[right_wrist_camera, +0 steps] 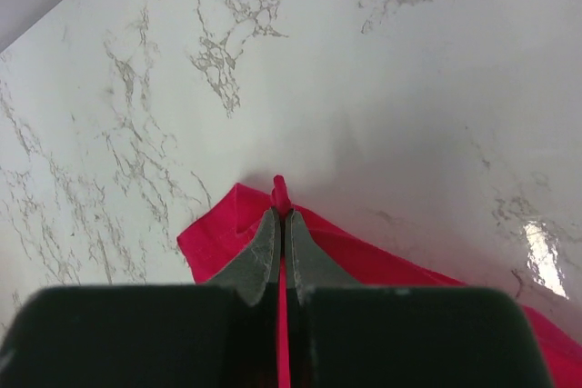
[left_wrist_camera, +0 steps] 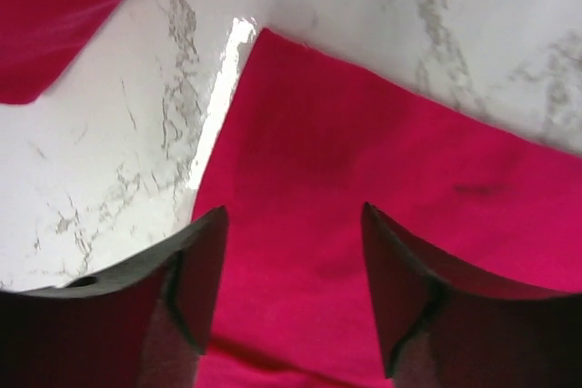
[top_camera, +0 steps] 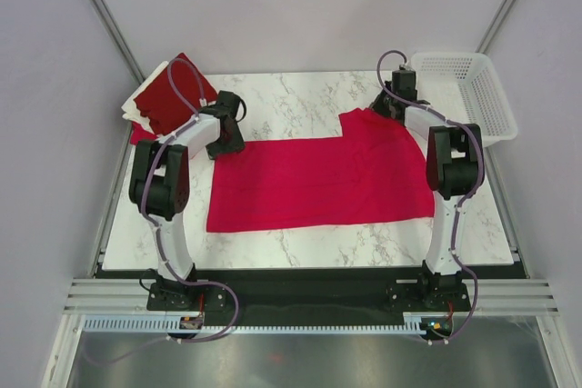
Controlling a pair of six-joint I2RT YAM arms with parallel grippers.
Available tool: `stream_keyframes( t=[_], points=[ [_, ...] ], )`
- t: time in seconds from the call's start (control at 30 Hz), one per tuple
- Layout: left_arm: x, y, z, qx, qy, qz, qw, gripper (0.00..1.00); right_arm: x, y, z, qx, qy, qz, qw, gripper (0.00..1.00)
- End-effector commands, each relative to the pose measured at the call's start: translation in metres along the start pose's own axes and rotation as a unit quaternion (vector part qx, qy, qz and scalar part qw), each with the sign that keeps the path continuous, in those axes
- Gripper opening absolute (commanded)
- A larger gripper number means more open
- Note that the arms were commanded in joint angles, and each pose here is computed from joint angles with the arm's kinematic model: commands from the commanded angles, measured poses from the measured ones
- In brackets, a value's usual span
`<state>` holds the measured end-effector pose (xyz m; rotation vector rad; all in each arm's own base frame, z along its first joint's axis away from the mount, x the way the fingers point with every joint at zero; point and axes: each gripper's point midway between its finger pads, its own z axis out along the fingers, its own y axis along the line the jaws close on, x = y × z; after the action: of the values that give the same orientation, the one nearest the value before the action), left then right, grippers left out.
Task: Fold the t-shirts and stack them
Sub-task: Fold the tshirt
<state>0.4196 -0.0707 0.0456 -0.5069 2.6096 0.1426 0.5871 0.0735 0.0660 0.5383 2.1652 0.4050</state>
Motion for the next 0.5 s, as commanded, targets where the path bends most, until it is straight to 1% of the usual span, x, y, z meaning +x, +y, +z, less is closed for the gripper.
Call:
stream_keyframes(
  t=[0.0,0.13,0.3,0.47],
  points=[
    [-0.043,-0.005,0.009,-0.032,-0.074,-0.014,0.997,0.65,-0.003,0.009,0.005,-0.033,-0.007,0.006,0.999,0.0],
    [-0.051,-0.004,0.019,-0.048,-0.087,-0.005,0.995,0.64,-0.001,0.01,0.006,-0.041,-0.003,0.009,0.999,0.0],
    [-0.065,-0.001,0.016,-0.056,-0.112,0.001,0.992,0.64,0.0,0.011,0.007,-0.044,-0.001,0.009,0.999,0.0],
    [-0.07,-0.009,0.026,-0.046,-0.112,0.002,0.993,0.63,0.002,0.01,0.009,-0.047,0.003,0.011,0.999,0.0]
  ],
)
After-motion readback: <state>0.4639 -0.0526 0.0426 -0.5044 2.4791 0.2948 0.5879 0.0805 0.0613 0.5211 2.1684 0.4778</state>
